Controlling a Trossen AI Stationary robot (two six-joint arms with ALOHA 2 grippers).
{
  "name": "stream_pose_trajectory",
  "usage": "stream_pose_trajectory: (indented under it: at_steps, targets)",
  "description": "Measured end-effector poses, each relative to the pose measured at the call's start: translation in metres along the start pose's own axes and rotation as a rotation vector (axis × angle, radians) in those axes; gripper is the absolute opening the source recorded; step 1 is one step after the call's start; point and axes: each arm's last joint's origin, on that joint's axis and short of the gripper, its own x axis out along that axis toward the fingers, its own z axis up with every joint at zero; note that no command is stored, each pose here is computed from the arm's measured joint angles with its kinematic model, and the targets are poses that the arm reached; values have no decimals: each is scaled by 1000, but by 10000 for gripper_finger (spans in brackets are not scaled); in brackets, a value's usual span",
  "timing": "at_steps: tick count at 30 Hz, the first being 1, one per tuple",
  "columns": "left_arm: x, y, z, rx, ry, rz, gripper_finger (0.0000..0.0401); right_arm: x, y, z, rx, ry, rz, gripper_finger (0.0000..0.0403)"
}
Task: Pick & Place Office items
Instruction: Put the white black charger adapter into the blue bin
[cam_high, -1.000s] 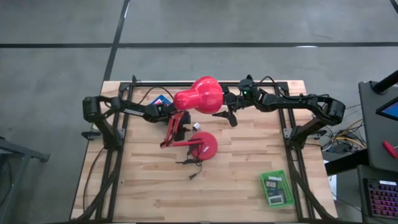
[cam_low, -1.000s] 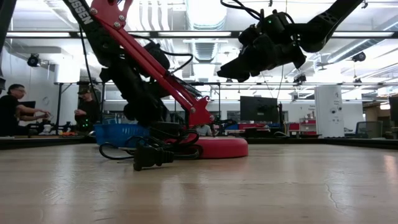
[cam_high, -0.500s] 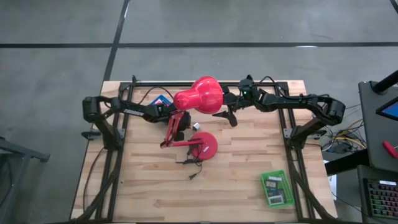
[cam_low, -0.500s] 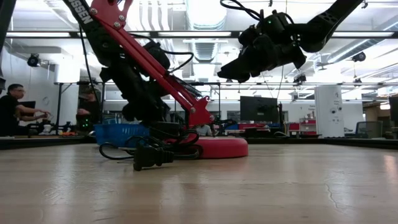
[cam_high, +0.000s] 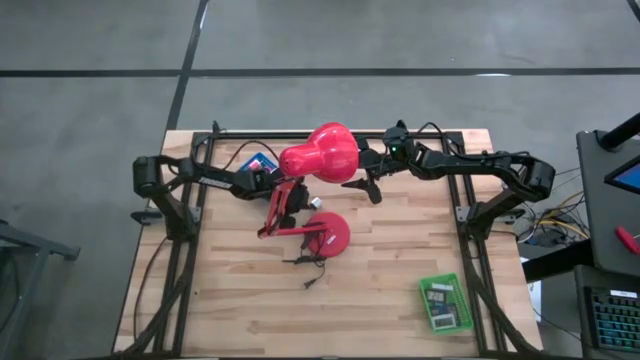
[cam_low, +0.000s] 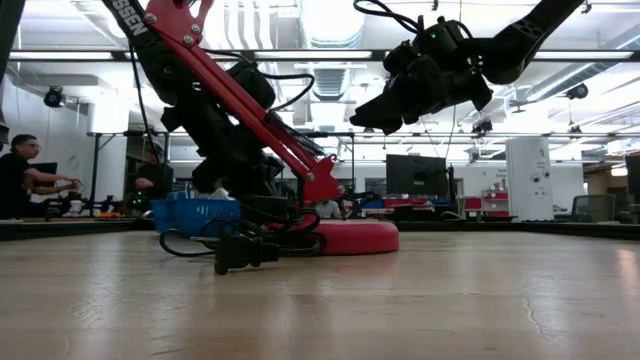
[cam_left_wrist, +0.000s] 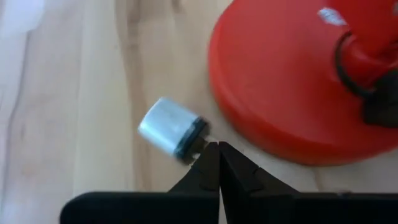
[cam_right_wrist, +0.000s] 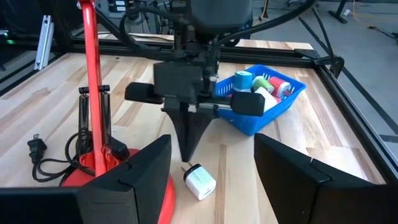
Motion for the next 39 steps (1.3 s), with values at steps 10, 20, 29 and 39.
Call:
stream_pose_trajectory:
  at_steps: [10,20,29,39]
  targets:
    - [5,3,0,23,-40,-16,0,0,0,0,0,0,1,224]
    - [24,24,-4,-51,40,103,0,1,1,0,-1,0,5,224]
    - [8,58,-3,-117,6,337,0,1,1,0,3,0,4,224]
    - [-6,54,10,-100,-49,344,0,13,-3,-30,54,170,-26,224]
